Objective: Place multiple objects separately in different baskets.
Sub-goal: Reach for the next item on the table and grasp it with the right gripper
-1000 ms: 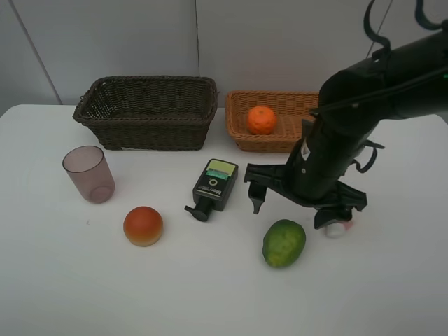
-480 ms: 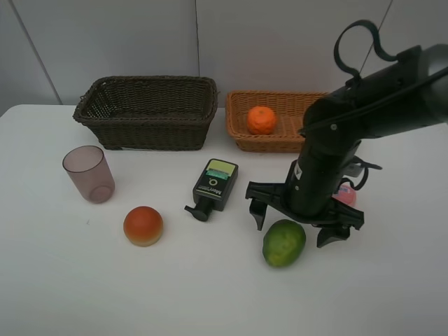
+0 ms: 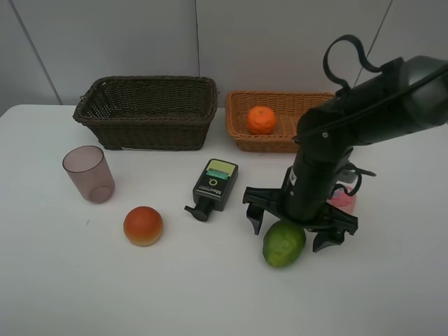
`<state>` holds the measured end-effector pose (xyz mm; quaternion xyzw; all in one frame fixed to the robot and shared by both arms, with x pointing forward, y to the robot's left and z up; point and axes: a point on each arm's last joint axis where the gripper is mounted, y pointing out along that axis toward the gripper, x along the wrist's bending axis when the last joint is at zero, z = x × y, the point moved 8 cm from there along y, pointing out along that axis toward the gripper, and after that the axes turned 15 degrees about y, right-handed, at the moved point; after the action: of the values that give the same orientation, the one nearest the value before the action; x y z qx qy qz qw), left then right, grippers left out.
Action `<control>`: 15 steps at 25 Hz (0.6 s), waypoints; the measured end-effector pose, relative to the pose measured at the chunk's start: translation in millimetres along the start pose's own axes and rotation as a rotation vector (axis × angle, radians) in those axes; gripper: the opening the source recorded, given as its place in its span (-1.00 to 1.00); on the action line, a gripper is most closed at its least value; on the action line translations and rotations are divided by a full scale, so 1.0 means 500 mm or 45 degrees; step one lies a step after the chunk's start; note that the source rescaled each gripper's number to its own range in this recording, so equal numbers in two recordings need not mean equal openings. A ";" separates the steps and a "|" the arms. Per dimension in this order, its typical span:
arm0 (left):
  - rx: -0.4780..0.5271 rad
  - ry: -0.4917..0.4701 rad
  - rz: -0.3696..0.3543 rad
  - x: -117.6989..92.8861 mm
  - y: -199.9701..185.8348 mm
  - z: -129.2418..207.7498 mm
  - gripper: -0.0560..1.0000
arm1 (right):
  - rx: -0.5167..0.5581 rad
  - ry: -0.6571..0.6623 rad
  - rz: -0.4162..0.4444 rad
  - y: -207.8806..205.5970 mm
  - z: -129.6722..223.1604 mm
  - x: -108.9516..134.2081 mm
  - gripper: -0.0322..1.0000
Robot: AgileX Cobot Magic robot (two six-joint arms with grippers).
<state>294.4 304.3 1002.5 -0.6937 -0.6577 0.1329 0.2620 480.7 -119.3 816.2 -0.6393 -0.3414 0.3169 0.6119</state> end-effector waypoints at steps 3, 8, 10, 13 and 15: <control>0.000 0.000 0.000 0.000 0.000 0.000 1.00 | 0.022 0.018 0.017 0.012 0.006 -0.002 1.00; 0.000 0.000 0.000 0.000 0.000 0.000 1.00 | 0.028 0.023 0.021 0.014 0.007 -0.002 1.00; 0.000 0.000 0.000 0.000 0.000 0.000 1.00 | 0.032 0.026 0.026 0.017 0.008 -0.002 1.00; 0.000 0.000 0.000 0.000 0.000 0.000 1.00 | 0.035 0.029 0.025 0.017 0.009 -0.002 0.89; 0.000 0.000 0.000 0.000 0.000 0.000 1.00 | 0.035 0.030 0.025 0.018 0.009 -0.002 0.59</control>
<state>294.4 304.3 1002.5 -0.6937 -0.6577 0.1329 0.2620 476.9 -117.7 807.2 -0.6377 -0.3234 0.3200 0.6216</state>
